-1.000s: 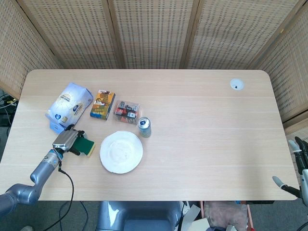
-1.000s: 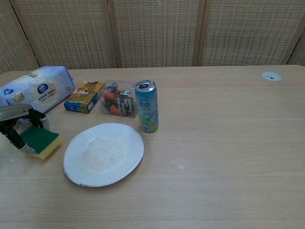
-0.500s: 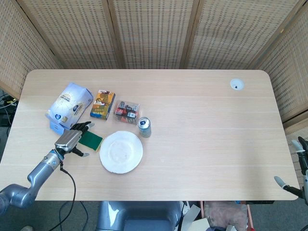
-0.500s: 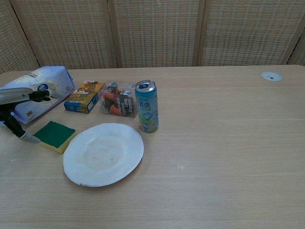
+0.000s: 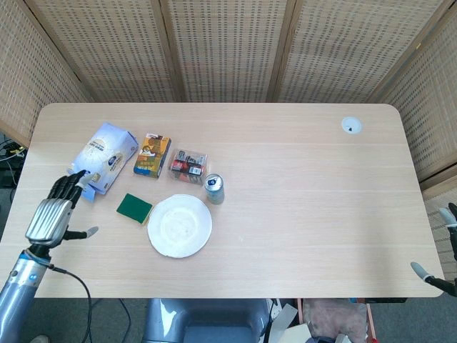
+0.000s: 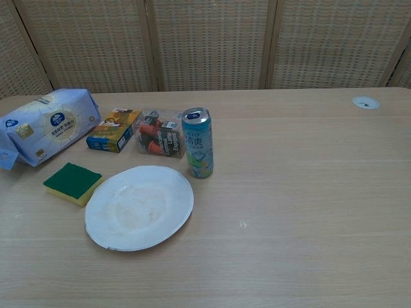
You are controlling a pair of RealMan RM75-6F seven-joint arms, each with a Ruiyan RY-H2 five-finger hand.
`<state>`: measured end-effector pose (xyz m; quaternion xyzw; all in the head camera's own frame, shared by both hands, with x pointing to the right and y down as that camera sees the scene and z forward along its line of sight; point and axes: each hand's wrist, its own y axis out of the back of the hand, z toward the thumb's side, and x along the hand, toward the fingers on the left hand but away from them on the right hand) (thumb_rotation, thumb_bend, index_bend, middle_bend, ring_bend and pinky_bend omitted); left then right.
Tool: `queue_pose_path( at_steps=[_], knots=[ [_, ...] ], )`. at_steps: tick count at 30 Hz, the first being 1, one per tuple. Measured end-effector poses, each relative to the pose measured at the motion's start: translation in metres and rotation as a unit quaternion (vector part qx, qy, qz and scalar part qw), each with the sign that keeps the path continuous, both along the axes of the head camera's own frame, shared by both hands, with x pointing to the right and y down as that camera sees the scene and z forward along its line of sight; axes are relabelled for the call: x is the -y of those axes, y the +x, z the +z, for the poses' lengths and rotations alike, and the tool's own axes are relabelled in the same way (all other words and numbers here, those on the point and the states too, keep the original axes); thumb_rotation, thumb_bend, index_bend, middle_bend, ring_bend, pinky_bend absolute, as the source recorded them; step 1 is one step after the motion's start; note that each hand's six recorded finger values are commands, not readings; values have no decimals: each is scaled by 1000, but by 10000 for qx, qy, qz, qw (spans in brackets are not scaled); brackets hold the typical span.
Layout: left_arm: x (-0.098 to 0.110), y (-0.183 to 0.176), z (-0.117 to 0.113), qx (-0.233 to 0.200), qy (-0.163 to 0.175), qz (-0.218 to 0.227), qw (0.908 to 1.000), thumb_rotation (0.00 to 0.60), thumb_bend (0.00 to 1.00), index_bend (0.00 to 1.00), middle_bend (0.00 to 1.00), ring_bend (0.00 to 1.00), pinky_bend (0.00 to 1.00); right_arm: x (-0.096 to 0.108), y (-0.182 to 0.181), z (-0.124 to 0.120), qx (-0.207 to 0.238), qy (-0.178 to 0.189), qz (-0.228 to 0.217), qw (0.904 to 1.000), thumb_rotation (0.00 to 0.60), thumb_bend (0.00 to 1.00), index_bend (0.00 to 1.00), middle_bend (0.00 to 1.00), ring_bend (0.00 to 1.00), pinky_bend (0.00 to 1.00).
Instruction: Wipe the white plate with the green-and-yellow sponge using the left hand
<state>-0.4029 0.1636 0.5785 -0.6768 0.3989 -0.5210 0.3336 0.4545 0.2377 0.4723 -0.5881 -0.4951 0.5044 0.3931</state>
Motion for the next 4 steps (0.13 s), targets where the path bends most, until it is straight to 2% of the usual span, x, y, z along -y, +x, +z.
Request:
queue_pose_path(
  at_steps=[4],
  knots=[
    [-24, -16, -20, 382, 276, -334, 9983, 600, 0, 0, 0, 0, 0, 1, 1, 2, -61, 1, 13, 10000, 600, 0, 0, 0, 0, 0]
  ],
)
